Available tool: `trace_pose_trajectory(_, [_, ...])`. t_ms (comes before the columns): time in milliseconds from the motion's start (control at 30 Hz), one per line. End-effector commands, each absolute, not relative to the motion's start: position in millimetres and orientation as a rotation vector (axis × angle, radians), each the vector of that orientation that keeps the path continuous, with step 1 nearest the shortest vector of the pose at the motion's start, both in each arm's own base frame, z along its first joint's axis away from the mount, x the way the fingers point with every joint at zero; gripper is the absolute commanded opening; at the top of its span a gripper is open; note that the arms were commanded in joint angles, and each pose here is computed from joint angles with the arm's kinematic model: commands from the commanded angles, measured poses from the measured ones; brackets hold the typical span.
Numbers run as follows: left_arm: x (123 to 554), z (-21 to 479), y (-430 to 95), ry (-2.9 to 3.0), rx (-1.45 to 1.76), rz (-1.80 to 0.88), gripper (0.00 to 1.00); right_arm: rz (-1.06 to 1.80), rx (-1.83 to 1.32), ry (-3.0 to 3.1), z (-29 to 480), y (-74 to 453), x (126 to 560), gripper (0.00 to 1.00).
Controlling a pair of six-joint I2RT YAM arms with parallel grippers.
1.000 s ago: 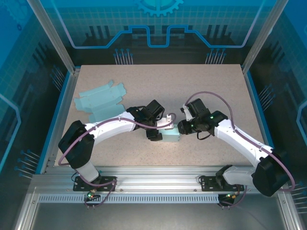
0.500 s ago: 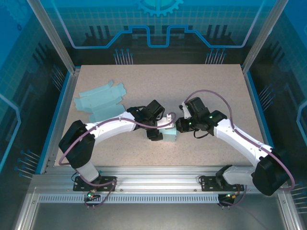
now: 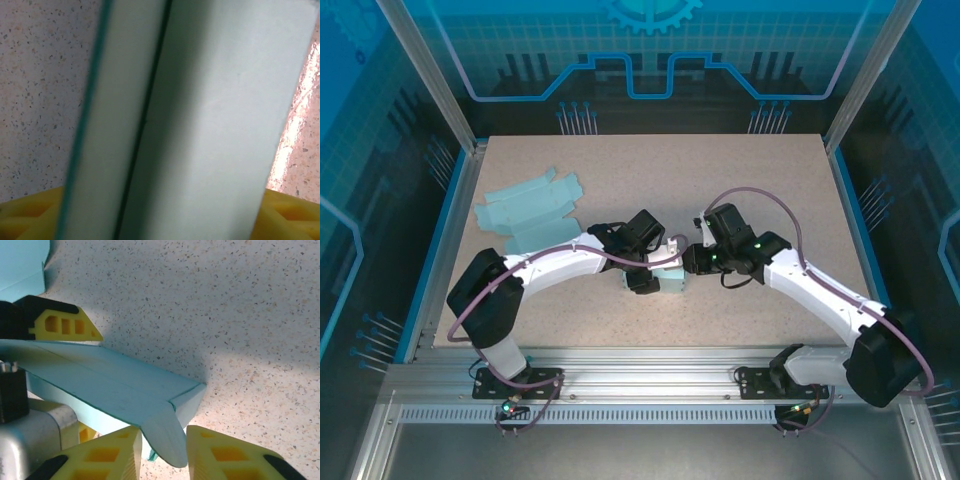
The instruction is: Fold the paper box
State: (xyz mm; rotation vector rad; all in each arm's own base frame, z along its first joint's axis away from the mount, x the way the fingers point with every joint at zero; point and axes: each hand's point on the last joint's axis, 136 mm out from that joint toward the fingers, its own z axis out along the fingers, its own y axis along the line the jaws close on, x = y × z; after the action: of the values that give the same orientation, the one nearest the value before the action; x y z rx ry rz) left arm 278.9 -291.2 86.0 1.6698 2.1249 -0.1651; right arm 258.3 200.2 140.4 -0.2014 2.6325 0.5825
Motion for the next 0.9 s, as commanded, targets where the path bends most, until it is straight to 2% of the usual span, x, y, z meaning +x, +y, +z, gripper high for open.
trace_pose_trajectory(0, [286, 87, -284, 2.145, 1.633, -0.134, 0.72, 0.566, -0.243, 2.623, 141, 200, 249, 0.33])
trace_pose_trajectory(167, [288, 94, -278, 2.139, 1.608, -0.13, 0.73, 0.553, -0.255, 2.642, 135, 201, 248, 0.36])
trace_pose_trajectory(633, [292, 97, -256, 2.173, 1.555, -0.112, 0.74, 0.541, -0.274, 2.658, 130, 211, 257, 0.36])
trace_pose_trajectory(767, [291, 94, -255, 2.19, 1.554, -0.127, 0.71, 0.573, -0.27, 2.649, 132, 216, 258, 0.27])
trace_pose_trajectory(867, [288, 93, -259, 2.186, 1.558, -0.165, 0.69, 0.608, -0.276, 2.631, 136, 222, 259, 0.25])
